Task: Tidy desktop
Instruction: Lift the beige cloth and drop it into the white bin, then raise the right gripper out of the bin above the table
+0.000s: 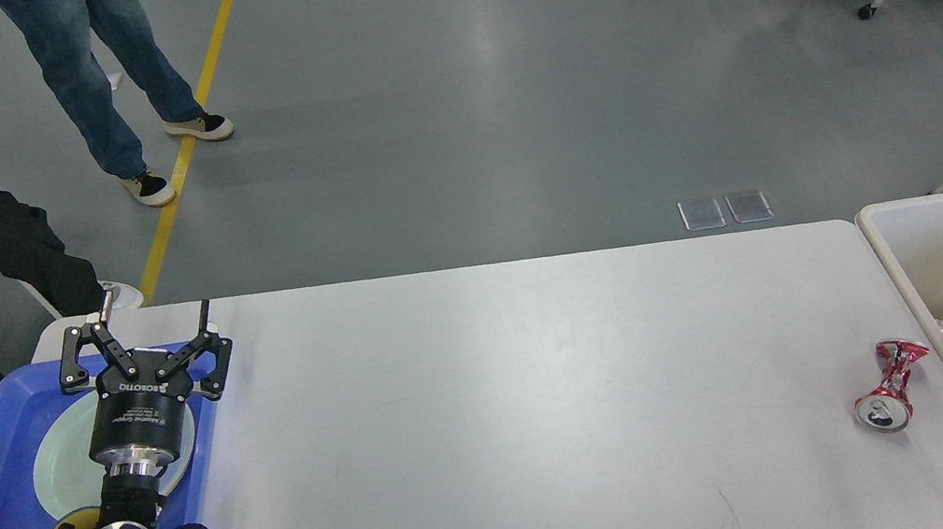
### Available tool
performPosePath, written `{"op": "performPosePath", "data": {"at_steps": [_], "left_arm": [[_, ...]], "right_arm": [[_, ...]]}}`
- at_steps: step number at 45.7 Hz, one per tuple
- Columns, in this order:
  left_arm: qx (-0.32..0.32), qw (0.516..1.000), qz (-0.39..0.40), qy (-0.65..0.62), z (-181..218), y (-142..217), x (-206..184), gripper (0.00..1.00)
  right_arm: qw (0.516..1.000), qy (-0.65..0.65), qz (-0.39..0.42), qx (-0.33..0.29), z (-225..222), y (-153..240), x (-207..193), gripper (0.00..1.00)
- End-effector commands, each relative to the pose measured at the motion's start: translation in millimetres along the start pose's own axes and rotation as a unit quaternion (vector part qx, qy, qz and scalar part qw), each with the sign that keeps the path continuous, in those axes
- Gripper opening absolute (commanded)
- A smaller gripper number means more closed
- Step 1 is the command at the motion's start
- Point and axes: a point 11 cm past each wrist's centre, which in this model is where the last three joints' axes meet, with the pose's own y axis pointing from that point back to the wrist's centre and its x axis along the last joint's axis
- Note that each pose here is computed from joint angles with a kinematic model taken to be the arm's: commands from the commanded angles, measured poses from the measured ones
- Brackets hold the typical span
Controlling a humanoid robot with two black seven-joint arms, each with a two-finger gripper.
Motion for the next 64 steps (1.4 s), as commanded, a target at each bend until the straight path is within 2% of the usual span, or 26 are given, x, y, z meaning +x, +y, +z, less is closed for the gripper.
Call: {"op": "performPosePath", "data": {"at_steps": [1,12,20,23,24,25,56,64], "left_arm": [[-0.001,1.0,0.0,0.0,0.3,-0.1,0.0,0.96],[0.0,1.0,0.0,0.0,-0.1,0.0,0.0,0.96],[0.0,1.0,0.0,0.0,-0.1,0.0,0.0,0.96],[-0.001,1.0,0.0,0.0,0.3,-0.1,0.0,0.96],[0.0,1.0,0.0,0.0,-0.1,0.0,0.0,0.96],[0.0,1.0,0.0,0.0,-0.1,0.0,0.0,0.96],[0.0,1.0,0.0,0.0,-0.1,0.0,0.0,0.96],[-0.001,1.0,0.0,0.0,0.3,-0.1,0.0,0.96]], "right_arm": [[0.999,0.017,0.031,-0.009,8.4,-4.8,-29.0,0.0],[0.999,0.026,0.027,-0.027,30.0,-8.2,-52.6,0.0],[0.999,0.023,0.03,-0.031,33.5,-8.4,-53.8,0.01],[0.998,0.014,0.047,-0.031,36.1,-8.3,-46.4,0.76],[0.998,0.012,0.057,-0.031,35.9,-8.1,-43.7,0.94],[0.997,0.011,0.065,-0.031,36.0,-7.9,-42.3,1.0],[0.998,0.007,0.055,-0.024,29.2,-7.3,-47.1,1.0],[1.0,-0.017,0.02,-0.014,10.2,-0.1,-22.9,1.0]]}}
